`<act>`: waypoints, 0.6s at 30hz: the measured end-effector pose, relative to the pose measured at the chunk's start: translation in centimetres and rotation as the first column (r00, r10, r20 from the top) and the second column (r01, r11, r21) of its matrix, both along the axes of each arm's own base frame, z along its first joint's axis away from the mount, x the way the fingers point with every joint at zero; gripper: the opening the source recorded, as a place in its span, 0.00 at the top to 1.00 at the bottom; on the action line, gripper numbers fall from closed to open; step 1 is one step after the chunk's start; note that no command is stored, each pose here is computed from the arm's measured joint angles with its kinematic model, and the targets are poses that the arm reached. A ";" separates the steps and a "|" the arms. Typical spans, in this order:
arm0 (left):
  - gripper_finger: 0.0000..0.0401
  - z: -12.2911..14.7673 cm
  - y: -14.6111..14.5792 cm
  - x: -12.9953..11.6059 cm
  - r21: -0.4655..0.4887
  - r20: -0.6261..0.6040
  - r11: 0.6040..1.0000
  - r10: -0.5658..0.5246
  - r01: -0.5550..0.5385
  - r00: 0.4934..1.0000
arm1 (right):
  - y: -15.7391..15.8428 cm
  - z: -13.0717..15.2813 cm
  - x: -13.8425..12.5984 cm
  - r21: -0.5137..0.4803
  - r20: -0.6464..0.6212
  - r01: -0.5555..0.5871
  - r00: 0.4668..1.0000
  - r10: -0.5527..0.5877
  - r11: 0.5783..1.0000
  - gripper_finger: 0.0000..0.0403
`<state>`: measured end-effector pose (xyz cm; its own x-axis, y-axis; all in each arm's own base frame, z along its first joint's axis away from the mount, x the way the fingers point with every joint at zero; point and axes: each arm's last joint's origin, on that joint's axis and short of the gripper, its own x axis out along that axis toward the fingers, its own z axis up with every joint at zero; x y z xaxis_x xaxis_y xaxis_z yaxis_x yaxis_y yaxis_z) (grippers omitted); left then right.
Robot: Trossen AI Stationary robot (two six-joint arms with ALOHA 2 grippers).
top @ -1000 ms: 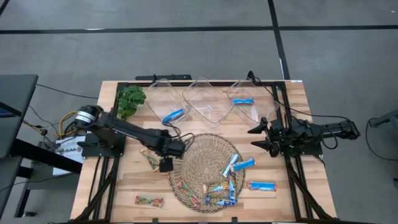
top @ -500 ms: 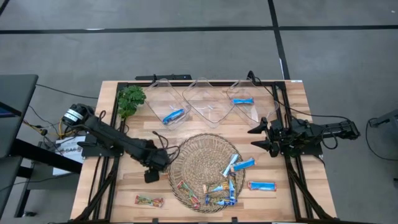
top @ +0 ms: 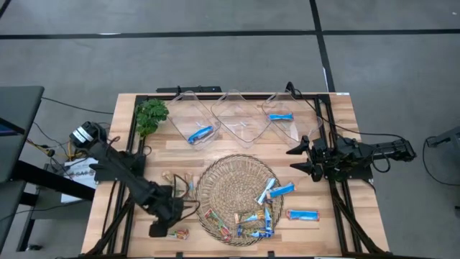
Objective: Pick and place Granola Bars by type
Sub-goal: Put the red granola bar into the right transparent bin
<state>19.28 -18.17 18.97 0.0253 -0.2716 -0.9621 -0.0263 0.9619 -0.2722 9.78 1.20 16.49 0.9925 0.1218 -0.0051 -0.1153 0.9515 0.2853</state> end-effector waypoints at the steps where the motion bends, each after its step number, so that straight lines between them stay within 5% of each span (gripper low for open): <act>1: 0.33 0.0 -0.3 -0.3 0.000 0.000 1.000 0.003 -0.003 1.000 | 0.0 0.0 0.0 0.000 0.000 0.000 1.000 0.000 1.000 0.31; 18: 0.33 -2.9 -5.0 -1.7 0.040 0.094 0.999 -0.022 0.018 0.995 | 0.0 0.0 0.0 0.000 0.000 0.000 1.000 0.000 1.000 0.31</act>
